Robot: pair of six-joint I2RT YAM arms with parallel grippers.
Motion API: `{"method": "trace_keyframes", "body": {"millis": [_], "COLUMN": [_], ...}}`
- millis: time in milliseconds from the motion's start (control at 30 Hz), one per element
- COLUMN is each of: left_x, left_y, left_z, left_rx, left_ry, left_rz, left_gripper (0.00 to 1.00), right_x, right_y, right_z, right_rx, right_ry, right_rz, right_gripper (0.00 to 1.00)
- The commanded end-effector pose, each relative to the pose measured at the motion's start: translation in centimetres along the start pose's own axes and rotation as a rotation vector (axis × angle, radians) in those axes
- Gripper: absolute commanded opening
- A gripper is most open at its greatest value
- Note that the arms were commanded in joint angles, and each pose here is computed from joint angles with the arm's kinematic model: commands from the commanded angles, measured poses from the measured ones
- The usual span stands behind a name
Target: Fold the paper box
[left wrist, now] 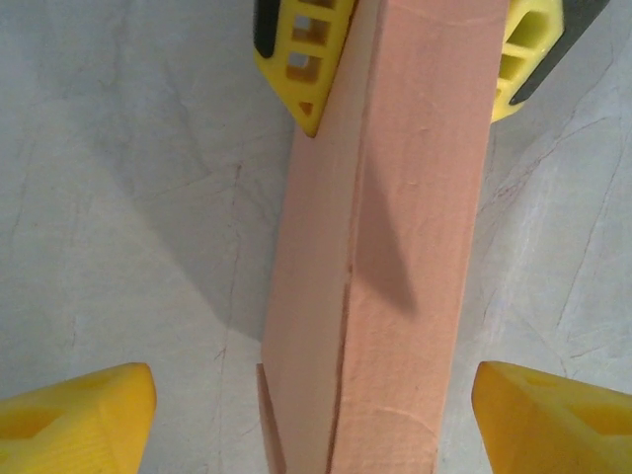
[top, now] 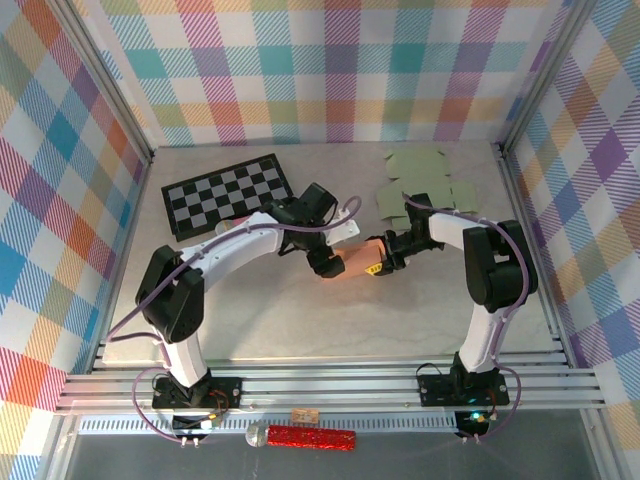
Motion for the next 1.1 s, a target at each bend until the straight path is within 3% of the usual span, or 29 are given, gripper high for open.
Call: {"method": "trace_keyframes", "body": {"millis": [0, 500, 833, 900, 1067], "left_x": [-0.3, -2.4, -2.3, -2.3, -2.1], "left_y": [-0.1, -0.5, -0.8, -0.8, -0.9], "left_z": [-0.7, 0.0, 0.0, 0.0, 0.0], "left_rx": [-0.032, -0.053, -0.053, -0.055, -0.057], "left_ry": [0.005, 0.049, 0.041, 0.043, 0.041], "left_rz": [-0.017, -0.066, -0.056, -0.055, -0.057], "left_gripper": [0.81, 0.74, 0.72, 0.72, 0.71], "right_x": [0.2, 3.2, 10.7, 12.0, 14.4], "right_y": [0.3, 0.9, -0.4, -0.4, -0.5], "right_z": [-0.2, 1.9, 4.9, 5.6, 6.9], "right_rx": [-0.007, 0.136, 0.5, 0.604, 0.945], "right_ry": [-0.009, -0.096, -0.477, -0.554, -0.751], "right_rz": [0.009, 0.008, -0.014, -0.031, -0.058], "right_gripper": [0.51, 0.65, 0.7, 0.67, 0.44]}}
Point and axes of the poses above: each hand's point on the last joint's axis, 136 mm out from that joint toward the fingers, its own x axis back along the fingers, its own y axis along the line the jaws close on, z = x × y, the point moved 4 cm from there along x, back along the fingers, and after that the axes turned 13 degrees about -x, right-handed, at the moved point
